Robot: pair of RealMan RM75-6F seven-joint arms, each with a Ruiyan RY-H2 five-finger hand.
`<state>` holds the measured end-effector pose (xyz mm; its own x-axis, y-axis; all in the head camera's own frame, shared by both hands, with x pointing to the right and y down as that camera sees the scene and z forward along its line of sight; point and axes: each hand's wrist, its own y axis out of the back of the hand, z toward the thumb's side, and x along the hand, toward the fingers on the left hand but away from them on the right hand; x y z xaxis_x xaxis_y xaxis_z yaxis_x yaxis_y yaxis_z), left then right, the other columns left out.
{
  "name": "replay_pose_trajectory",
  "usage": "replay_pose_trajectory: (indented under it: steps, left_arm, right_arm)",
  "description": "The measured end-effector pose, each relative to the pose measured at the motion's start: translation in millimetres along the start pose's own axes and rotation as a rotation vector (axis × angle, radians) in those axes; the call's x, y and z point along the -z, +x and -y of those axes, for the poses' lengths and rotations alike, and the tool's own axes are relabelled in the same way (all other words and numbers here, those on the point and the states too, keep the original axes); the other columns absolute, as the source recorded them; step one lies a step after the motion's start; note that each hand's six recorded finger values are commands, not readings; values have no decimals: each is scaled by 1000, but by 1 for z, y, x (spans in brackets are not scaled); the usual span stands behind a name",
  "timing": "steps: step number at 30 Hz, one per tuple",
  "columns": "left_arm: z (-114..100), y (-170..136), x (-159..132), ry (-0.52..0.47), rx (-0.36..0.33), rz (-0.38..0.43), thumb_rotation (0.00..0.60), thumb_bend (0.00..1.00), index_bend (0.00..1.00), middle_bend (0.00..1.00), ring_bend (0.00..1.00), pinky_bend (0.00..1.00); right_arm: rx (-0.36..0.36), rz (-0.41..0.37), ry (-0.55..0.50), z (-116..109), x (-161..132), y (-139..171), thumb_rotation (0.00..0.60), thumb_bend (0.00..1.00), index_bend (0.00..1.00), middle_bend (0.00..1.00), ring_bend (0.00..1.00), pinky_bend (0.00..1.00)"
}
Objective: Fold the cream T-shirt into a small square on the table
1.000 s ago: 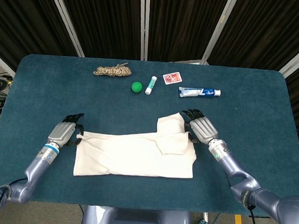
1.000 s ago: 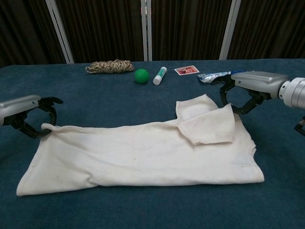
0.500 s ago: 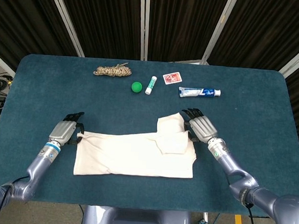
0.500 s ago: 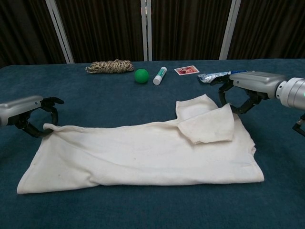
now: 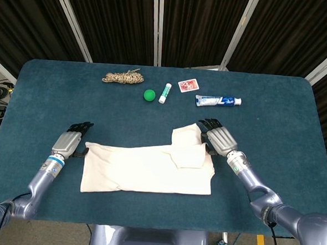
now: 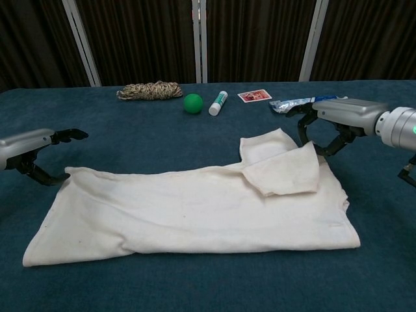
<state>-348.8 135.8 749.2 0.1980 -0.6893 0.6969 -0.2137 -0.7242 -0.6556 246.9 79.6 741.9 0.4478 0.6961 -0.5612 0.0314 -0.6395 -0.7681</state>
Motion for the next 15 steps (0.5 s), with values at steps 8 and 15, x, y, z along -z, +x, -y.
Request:
replay_pose_trajectory:
  steps: [8,15]
  left_arm:
    - [-24,-12,1,-4,-69,9,600,463,0,0,0,0]
    - [-51,-37,6,88,-150,-57,600,462,0,0,0,0]
  right_arm:
    - [-2,5,13,1,0,-1,600,451,751,82,0,0]
    - [1,7,21,-1,-1,-2,600,450,749,82,0,0]
